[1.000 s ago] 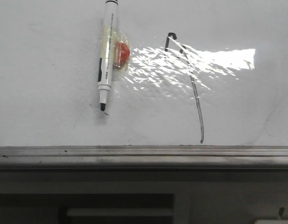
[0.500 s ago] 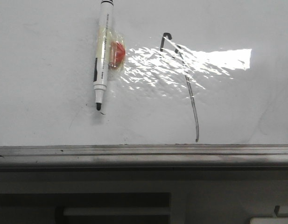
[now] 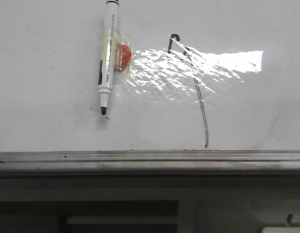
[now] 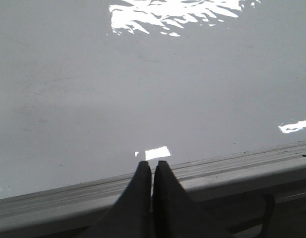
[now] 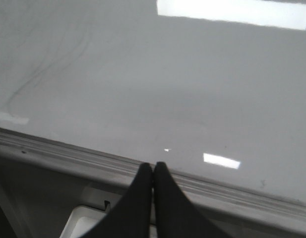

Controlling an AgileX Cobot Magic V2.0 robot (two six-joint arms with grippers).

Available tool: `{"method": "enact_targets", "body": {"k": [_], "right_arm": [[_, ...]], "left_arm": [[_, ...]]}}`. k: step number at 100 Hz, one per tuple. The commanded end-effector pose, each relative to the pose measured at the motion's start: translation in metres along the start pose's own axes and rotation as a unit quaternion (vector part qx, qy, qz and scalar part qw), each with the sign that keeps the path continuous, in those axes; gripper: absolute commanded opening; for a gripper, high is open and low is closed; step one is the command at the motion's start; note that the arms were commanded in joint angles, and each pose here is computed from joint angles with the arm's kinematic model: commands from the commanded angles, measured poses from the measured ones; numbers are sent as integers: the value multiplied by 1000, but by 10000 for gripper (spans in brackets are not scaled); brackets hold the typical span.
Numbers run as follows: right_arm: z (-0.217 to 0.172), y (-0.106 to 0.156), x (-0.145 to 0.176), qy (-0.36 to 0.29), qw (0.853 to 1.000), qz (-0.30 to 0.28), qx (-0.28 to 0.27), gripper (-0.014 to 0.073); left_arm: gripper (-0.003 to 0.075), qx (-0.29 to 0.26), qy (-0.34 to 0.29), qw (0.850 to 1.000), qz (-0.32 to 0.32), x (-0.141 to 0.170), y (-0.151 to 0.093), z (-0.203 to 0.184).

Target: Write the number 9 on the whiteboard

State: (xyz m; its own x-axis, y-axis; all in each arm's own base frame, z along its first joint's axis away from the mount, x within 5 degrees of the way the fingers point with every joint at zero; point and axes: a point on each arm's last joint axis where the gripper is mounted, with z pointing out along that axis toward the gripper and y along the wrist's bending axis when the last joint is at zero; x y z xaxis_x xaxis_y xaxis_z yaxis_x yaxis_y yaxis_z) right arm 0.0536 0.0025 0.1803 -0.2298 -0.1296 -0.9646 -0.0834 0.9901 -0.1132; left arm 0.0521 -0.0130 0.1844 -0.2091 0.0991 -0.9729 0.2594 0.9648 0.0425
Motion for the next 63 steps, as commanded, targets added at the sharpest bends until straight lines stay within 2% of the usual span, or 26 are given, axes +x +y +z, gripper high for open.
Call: {"method": "enact_targets", "body": {"k": [1,63], "right_arm": [[2,0,8,6,1000,-5,3,-41],[2,0,7,0,1000,-5,4,-41]], "left_arm": [[-20,-1,-35,999,-4,-1,0,0],[-20,-1,-35,999,-4,-1,0,0]]}}
